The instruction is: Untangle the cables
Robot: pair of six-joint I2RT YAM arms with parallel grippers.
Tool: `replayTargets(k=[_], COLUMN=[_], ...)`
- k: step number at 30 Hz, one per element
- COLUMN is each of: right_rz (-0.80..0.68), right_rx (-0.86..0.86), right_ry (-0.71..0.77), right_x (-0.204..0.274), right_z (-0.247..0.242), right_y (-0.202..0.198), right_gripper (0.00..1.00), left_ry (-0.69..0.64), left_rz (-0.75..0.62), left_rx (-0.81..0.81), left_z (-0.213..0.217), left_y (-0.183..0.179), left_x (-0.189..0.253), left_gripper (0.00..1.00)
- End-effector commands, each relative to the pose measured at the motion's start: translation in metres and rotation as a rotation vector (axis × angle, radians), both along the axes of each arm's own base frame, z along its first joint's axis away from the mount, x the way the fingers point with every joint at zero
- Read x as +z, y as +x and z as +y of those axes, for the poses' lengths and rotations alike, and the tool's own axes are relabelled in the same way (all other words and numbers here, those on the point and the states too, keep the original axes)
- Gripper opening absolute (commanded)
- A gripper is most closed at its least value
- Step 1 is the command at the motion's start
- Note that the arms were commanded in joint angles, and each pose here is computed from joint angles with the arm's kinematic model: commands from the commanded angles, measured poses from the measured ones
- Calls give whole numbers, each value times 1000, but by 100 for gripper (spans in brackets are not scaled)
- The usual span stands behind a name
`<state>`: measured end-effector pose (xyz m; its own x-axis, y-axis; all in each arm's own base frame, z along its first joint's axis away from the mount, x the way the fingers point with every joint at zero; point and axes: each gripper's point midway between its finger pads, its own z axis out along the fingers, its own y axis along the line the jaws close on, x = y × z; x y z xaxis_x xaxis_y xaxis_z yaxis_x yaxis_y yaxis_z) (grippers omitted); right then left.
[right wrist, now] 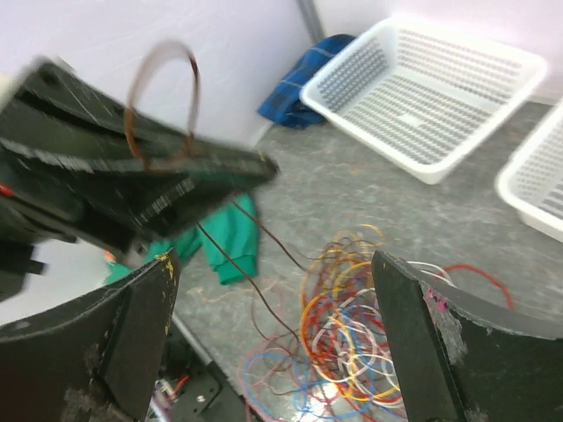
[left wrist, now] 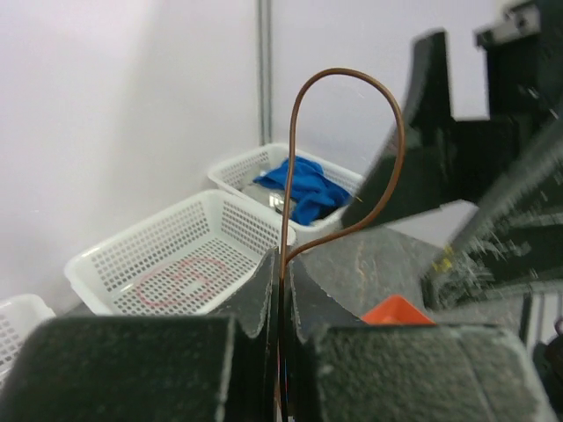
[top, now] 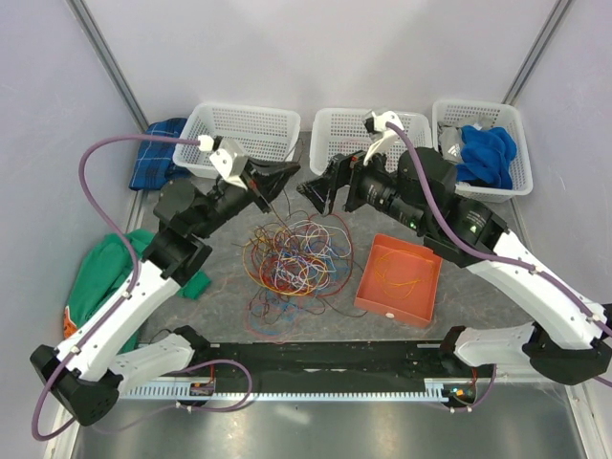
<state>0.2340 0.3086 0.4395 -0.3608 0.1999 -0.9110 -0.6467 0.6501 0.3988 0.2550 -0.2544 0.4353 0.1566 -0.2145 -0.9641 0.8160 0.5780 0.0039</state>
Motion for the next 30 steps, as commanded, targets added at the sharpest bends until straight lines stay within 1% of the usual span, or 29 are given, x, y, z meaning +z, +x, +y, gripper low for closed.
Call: replayTargets(k=[1, 2, 3, 5, 7, 8, 9, 10, 11, 12, 13, 14, 15, 16, 17, 18, 19, 20, 21, 22, 23, 24, 25, 26, 27, 29, 30], right_rz=[-1, 3, -1, -3, -5, -18, -30, -22, -29, -35, -24, -25, -25, -12, -25, -31, -23, -30, -32, -20, -23, -13, 0, 3, 11, 35, 39], right_rx=[-139, -169, -212, -254, -278, -280, -286, -282, -284, -292, -297, -315, -322, -328, -328, -330, -335, -344, -352, -355, -360, -363, -362, -360, -356, -348, -349], right_ry=[-72, -86, -94, -102, -105, -84, -61, -75, -61, -49, -67, -60, -50, -73, -54, -40, -56, -49, -40, -53, -41, -37, -47, -41, -45, -44, -42], right_x=[-15, -20, -23, -30, -40, -38, -34, -47, -48, -48, -61, -63, -65, -83, -83, -84, -99, -100, -102, -114, -114, -119, -129, -131, -135, -146, -148], right_z=[-29, -36, -44, -58, -69, -71, -79, -79, -80, -85, -86, -89, -93, -93, -93, -96, -96, -97, -100, -99, -99, -99, -98, -96, -95, -92, -93], right_y=[10, 12, 16, 14, 11, 10, 5, 4, 3, 1, 1, 3, 1, 2, 2, 0, 1, 2, 2, 2, 3, 3, 3, 4, 4, 2, 2], right_gripper=[98, 98, 98, 98, 98, 98, 98, 98, 98, 98, 98, 98, 98, 98, 98, 98, 98, 98, 98, 98, 98, 98, 98, 98, 98, 98, 98], left_ry=[-20, -23, -42, -44, -87, -82, -124, -134, -142, -158, -162, -168, -184, -192, -208, -239, -247, -254, -285, -272, -277, -300, -291, -273, -280, -283, -286], left_rz=[105, 121, 110, 148, 129, 142, 109, 101, 99, 90, 93, 92, 86, 110, 109, 88, 97, 91, 55, 53, 36, 2, -15, -8, -26, -27, -16], left_rx=[128, 146, 168, 252, 322, 349, 396, 418, 454, 472, 490, 510, 544, 554, 561, 577, 576, 585, 589, 602, 615, 630, 648, 664, 681, 699, 722], left_z=[5, 5, 8, 11, 23, 21, 33, 36, 44, 44, 46, 49, 54, 57, 60, 69, 67, 71, 76, 74, 77, 83, 84, 83, 90, 94, 105], left_y=[35, 41, 46, 70, 86, 102, 109, 117, 130, 143, 153, 162, 181, 190, 196, 201, 213, 219, 216, 228, 231, 230, 237, 251, 258, 278, 288], left_x=[14, 15, 30, 26, 48, 44, 69, 77, 82, 96, 98, 103, 111, 110, 114, 128, 125, 128, 148, 143, 148, 164, 165, 155, 159, 148, 141], left_gripper=[2, 2, 2, 2, 2, 2, 2, 2, 2, 2, 2, 2, 2, 2, 2, 2, 2, 2, 2, 2, 2, 2, 2, 2, 2, 2, 2])
